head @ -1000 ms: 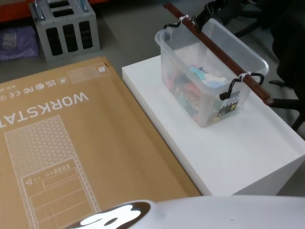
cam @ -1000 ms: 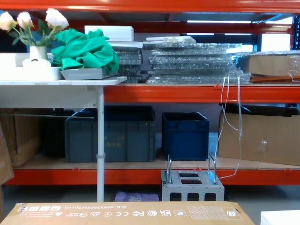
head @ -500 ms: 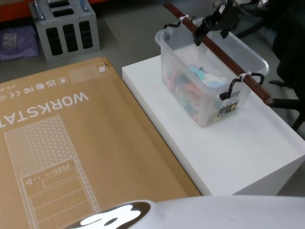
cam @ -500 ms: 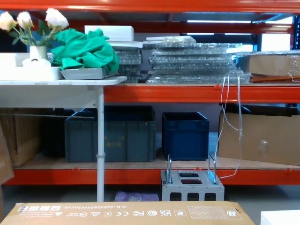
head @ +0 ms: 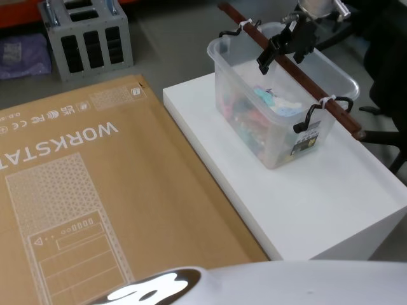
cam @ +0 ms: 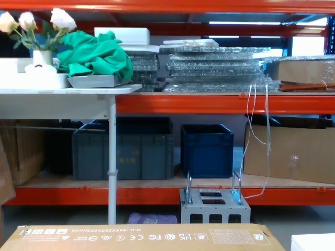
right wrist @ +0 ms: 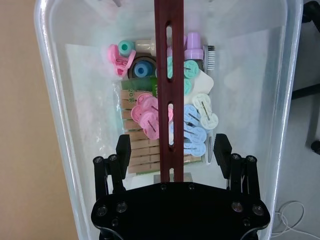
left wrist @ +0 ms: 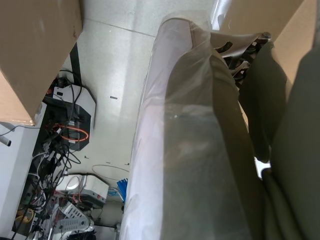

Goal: Use one hand to grasp the basket and place it at the designated location.

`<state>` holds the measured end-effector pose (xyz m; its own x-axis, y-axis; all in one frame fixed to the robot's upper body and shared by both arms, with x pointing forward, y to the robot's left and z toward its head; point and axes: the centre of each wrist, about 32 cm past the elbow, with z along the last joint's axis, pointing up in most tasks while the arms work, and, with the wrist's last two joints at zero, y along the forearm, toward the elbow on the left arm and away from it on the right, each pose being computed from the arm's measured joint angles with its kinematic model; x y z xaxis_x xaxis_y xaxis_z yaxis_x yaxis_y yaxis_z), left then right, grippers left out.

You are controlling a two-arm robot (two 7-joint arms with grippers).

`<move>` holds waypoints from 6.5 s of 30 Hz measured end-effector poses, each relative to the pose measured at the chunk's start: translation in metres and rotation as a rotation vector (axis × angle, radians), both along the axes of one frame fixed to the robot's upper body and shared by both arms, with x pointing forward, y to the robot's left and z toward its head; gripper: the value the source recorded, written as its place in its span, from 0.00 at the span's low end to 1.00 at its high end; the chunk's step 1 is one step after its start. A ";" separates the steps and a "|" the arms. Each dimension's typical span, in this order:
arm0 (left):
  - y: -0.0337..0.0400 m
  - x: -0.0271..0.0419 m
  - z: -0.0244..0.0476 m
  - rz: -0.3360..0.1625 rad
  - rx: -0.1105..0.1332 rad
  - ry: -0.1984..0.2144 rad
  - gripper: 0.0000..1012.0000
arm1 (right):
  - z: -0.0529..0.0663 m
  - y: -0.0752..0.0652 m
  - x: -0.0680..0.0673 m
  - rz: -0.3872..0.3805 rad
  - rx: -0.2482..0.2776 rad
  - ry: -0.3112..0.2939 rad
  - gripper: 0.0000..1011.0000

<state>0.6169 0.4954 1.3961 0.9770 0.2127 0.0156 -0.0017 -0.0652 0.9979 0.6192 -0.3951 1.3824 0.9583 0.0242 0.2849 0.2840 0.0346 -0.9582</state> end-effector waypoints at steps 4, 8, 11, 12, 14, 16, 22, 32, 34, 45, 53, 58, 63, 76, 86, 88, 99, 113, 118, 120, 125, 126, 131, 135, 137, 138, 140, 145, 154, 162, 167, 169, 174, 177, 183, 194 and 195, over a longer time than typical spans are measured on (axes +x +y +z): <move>0.0000 0.0000 0.0000 0.000 0.000 0.000 0.00 | -0.001 -0.002 0.002 -0.008 0.000 0.004 0.99; 0.0000 0.0000 0.0000 0.000 0.000 0.000 0.00 | -0.001 -0.003 0.003 -0.008 0.002 0.002 0.95; 0.0000 0.0000 0.0000 0.000 0.000 0.000 0.00 | -0.001 -0.003 0.003 -0.006 0.003 0.001 0.91; 0.0000 0.0000 0.0000 0.000 0.000 0.000 0.00 | -0.001 -0.003 0.003 -0.005 0.004 0.000 0.88; 0.0000 0.0000 0.0000 0.000 0.000 0.000 0.00 | -0.001 -0.003 0.004 -0.002 0.006 -0.003 0.83; 0.0000 0.0000 0.0000 0.000 0.000 0.000 0.00 | -0.001 -0.003 0.004 -0.001 0.007 -0.005 0.75; 0.0000 0.0000 0.0000 0.000 0.000 0.000 0.00 | 0.000 -0.004 0.004 -0.003 0.012 -0.007 0.61; 0.0000 0.0000 0.0000 0.000 0.000 0.000 0.00 | 0.002 -0.008 0.005 -0.009 0.025 -0.013 0.27; 0.0000 0.0000 0.0000 0.000 0.000 0.000 0.00 | 0.003 -0.010 0.005 -0.012 0.026 -0.015 0.23; 0.0000 0.0000 0.0000 0.000 0.000 0.000 0.00 | 0.008 -0.016 0.004 -0.011 0.052 -0.024 0.23; 0.0000 0.0000 0.0000 0.000 0.000 0.000 0.00 | 0.033 -0.016 -0.004 0.026 0.076 -0.058 0.23; 0.0001 0.0000 0.0000 0.000 0.000 0.000 0.00 | 0.048 -0.012 -0.010 0.055 0.076 -0.079 0.23; 0.0000 0.0000 0.0000 0.000 0.000 0.000 0.00 | 0.067 -0.004 -0.019 0.106 0.065 -0.117 0.23; 0.0000 0.0000 0.0000 0.000 0.000 0.000 0.00 | 0.109 0.034 -0.042 0.301 0.037 -0.240 0.23; 0.0000 0.0000 0.0000 0.000 0.000 0.000 0.00 | 0.128 0.081 -0.056 0.526 0.024 -0.298 0.23; 0.0000 0.0000 0.0000 0.000 0.000 0.000 0.00 | 0.129 0.088 -0.058 0.554 0.021 -0.299 0.23; 0.0000 0.0000 0.0000 0.000 0.000 0.000 0.00 | 0.130 0.137 -0.083 0.786 -0.001 -0.326 0.23; 0.0000 0.0000 0.0000 0.000 0.000 0.000 0.00 | 0.121 0.182 -0.116 1.135 -0.033 -0.369 0.23; 0.0000 0.0000 0.0000 0.000 0.000 0.000 0.00 | 0.115 0.196 -0.126 1.226 -0.043 -0.366 0.23; 0.0000 0.0000 0.0000 0.000 0.000 0.000 0.00 | 0.112 0.202 -0.130 1.268 -0.048 -0.362 0.23; 0.0000 0.0000 0.0000 0.000 0.000 0.000 0.00 | 0.104 0.213 -0.137 1.348 -0.058 -0.357 0.23; 0.0000 0.0000 0.0000 0.000 0.000 0.000 0.00 | 0.102 0.215 -0.137 1.358 -0.060 -0.356 0.23; 0.0000 0.0000 0.0000 0.000 0.000 0.000 0.00 | 0.090 0.222 -0.140 1.413 -0.066 -0.346 0.23; 0.0000 0.0000 0.0000 0.000 0.000 0.000 0.00 | 0.076 0.229 -0.141 1.448 -0.075 -0.330 0.23; 0.0000 0.0000 0.0000 0.000 0.000 0.000 0.00 | 0.068 0.233 -0.141 1.464 -0.082 -0.317 0.23; 0.0000 0.0000 0.0000 0.000 0.000 0.000 0.00 | 0.066 0.234 -0.141 1.469 -0.085 -0.314 0.23; 0.0000 0.0000 0.0000 0.000 0.000 0.000 0.00 | 0.059 0.237 -0.141 1.481 -0.094 -0.304 0.23; 0.0000 0.0000 0.0000 0.000 0.000 0.000 0.00 | 0.044 0.243 -0.143 1.504 -0.113 -0.285 0.23; 0.0000 0.0000 0.0000 0.000 0.000 0.000 0.00 | 0.023 0.256 -0.141 1.530 -0.135 -0.248 0.23; 0.0000 0.0000 0.0000 0.000 0.000 0.000 0.00 | 0.005 0.267 -0.135 1.530 -0.138 -0.208 0.23; 0.0000 0.0000 0.0000 0.000 0.000 0.000 0.00 | -0.002 0.270 -0.132 1.523 -0.137 -0.195 0.23; 0.0000 0.0000 0.0000 0.000 0.000 0.000 0.00 | -0.004 0.272 -0.131 1.521 -0.138 -0.191 0.23; 0.0000 0.0000 0.0000 0.000 0.000 0.000 0.00 | -0.009 0.274 -0.130 1.517 -0.135 -0.184 0.23; 0.0000 0.0000 0.0000 0.000 0.000 0.000 0.00 | -0.012 0.275 -0.130 1.517 -0.132 -0.179 0.23; 0.0000 0.0000 0.0000 0.000 0.000 0.000 0.00 | -0.017 0.277 -0.130 1.522 -0.135 -0.173 0.23; 0.0000 0.0000 0.0000 0.000 0.000 0.000 0.00 | -0.022 0.279 -0.129 1.521 -0.140 -0.169 0.23; 0.0000 0.0000 0.0000 0.000 0.000 0.000 0.00 | -0.022 0.279 -0.129 1.520 -0.141 -0.168 0.23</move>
